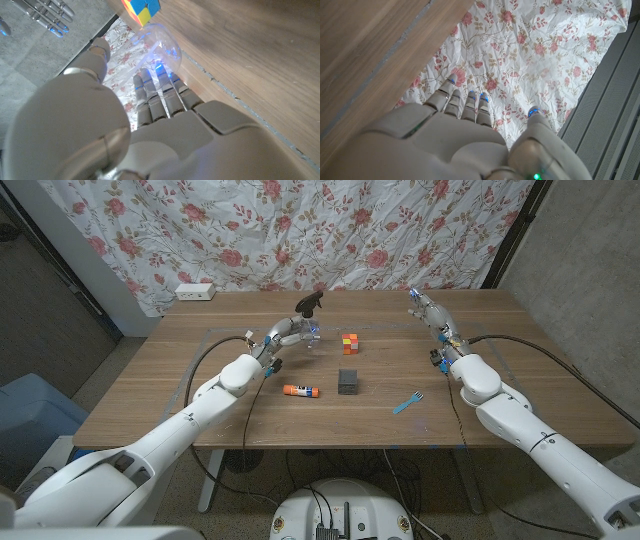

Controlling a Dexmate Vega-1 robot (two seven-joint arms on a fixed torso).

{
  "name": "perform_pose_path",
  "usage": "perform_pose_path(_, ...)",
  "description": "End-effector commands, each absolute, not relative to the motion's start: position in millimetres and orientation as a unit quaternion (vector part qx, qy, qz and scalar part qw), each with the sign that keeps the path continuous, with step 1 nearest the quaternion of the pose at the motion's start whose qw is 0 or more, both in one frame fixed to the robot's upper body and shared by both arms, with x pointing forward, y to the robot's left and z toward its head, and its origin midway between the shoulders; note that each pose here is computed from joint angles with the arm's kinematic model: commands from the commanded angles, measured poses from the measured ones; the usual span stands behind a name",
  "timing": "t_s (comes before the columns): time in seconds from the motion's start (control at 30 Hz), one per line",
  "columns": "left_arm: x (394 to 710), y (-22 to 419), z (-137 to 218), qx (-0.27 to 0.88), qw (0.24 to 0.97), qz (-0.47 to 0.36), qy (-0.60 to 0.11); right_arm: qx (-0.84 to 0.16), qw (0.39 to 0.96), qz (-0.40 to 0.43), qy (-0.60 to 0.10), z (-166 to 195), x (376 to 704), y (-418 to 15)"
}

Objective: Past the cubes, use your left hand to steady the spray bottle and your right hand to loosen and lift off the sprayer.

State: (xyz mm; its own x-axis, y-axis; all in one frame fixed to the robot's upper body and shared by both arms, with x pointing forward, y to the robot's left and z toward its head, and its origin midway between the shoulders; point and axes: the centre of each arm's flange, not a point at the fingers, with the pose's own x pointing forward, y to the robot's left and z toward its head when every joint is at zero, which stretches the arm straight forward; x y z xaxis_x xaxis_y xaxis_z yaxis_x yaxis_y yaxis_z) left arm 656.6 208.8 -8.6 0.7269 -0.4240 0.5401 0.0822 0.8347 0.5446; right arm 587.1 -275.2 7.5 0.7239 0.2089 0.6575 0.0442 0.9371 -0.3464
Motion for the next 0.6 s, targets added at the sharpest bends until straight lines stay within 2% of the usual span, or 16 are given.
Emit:
perform_pose_path(0.03,644,192,-4,0.264,0.889,-0.131,-0.35,-0.233,0.901,0.029,-0.365,19,568,-274)
perform_pose_path(0.6,623,182,-11,0.266,0.892,-0.104,-0.351,-0.322,0.886,0.022,-0.334,36,541,-253)
